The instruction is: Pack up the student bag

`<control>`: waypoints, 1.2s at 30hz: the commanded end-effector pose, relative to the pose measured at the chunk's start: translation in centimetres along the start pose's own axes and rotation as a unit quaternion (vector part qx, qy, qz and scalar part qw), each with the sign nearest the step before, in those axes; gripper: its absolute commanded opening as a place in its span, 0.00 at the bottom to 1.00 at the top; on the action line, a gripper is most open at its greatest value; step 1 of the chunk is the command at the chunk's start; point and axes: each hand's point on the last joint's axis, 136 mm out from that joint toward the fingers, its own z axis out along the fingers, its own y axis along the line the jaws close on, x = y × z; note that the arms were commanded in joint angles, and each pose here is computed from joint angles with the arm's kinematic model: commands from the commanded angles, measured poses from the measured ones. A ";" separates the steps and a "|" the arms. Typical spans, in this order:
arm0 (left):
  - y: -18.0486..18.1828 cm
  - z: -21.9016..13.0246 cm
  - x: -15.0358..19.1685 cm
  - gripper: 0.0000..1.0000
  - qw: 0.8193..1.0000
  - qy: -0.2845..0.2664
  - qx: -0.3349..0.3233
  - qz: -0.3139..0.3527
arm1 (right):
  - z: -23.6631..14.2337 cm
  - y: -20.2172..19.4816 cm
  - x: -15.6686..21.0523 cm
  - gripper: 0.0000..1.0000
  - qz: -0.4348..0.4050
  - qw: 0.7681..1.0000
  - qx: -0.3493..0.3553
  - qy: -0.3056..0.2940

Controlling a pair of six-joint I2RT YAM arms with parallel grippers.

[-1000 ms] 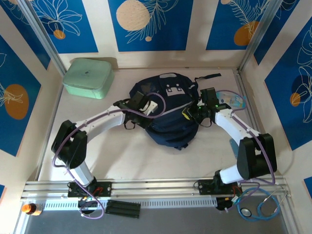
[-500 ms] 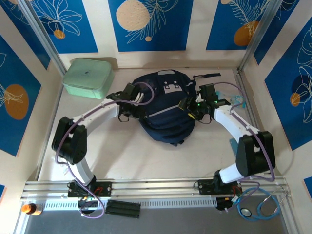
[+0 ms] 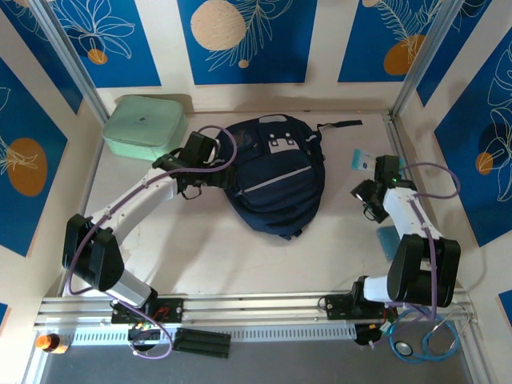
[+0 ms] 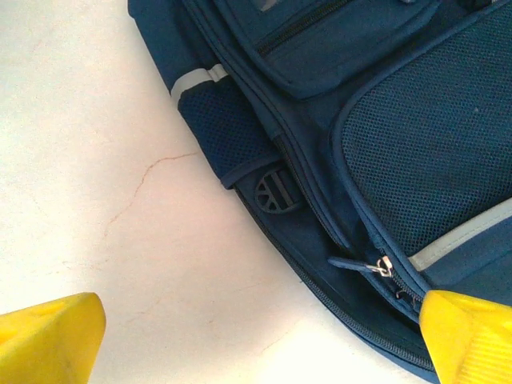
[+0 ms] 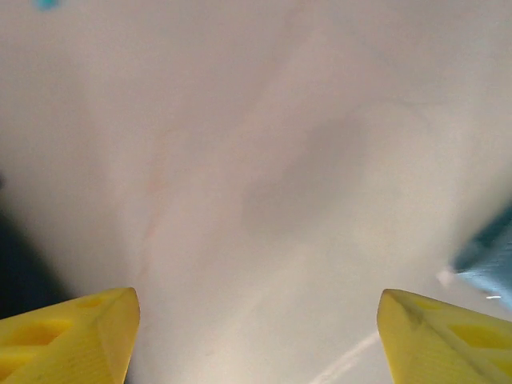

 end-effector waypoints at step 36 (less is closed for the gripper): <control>-2.3 0.4 -0.8 1.00 0.997 -0.007 0.072 -0.035 | 2.2 1.8 6.6 0.79 0.157 0.978 -0.058 0.124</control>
